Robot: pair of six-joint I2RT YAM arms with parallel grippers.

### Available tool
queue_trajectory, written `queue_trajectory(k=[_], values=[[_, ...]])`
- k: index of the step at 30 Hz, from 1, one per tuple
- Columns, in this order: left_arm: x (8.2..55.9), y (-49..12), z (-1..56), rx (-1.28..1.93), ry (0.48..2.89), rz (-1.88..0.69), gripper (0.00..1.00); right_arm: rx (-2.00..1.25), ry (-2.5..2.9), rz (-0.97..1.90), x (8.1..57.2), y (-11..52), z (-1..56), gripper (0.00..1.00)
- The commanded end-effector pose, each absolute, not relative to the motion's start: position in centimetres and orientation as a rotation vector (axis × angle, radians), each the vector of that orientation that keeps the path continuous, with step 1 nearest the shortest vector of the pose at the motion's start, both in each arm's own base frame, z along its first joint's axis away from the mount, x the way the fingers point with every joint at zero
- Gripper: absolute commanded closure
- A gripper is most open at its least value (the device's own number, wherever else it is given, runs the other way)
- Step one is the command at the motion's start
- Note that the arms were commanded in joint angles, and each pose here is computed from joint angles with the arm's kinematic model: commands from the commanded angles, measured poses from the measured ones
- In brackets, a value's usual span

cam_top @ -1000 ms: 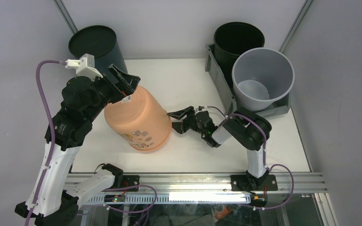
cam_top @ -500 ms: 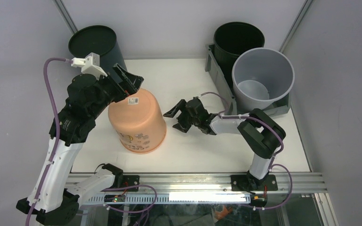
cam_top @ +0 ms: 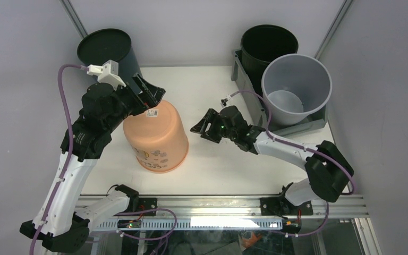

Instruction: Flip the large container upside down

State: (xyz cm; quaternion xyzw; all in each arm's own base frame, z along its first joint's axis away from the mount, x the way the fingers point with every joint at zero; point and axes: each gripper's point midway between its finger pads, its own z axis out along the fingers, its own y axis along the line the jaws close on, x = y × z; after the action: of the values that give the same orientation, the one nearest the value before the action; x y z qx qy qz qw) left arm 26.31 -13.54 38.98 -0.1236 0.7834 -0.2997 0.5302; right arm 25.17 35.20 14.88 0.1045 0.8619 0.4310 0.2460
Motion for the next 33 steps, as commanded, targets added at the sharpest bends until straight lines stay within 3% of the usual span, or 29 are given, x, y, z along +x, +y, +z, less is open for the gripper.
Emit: queue_trajectory(k=[1, 5, 11, 14, 24, 29, 33], values=[[26.2, -13.9, 41.3, -0.216, 1.798, -0.740, 0.01, 0.084, 2.343, 1.312, 22.9, 38.1, 16.3, 0.40], [25.6, -14.5, 41.7, -0.160, 1.799, -0.774, 0.01, -0.035, 2.351, 1.480, 21.1, 44.3, 16.4, 0.52], [24.4, -13.4, 42.0, -0.170, 1.786, -0.748, 0.01, -0.069, 2.111, 1.777, 23.3, 53.4, 20.5, 0.53], [23.9, -13.0, 42.2, -0.174, 1.787, -0.733, 0.01, -0.068, 2.099, 1.782, 24.3, 54.7, 20.5, 0.53], [23.0, -14.9, 43.6, -0.070, 1.802, -0.834, 0.01, 0.021, 2.253, 1.718, 21.1, 50.6, 14.8, 0.49], [23.0, -15.1, 42.9, -0.054, 1.817, -0.828, 0.01, -0.094, 2.219, 1.812, 20.9, 56.9, 15.7, 0.49], [22.7, -13.9, 43.5, -0.048, 1.798, -0.764, 0.01, -0.092, 2.184, 1.829, 24.7, 62.6, 16.5, 0.49]])
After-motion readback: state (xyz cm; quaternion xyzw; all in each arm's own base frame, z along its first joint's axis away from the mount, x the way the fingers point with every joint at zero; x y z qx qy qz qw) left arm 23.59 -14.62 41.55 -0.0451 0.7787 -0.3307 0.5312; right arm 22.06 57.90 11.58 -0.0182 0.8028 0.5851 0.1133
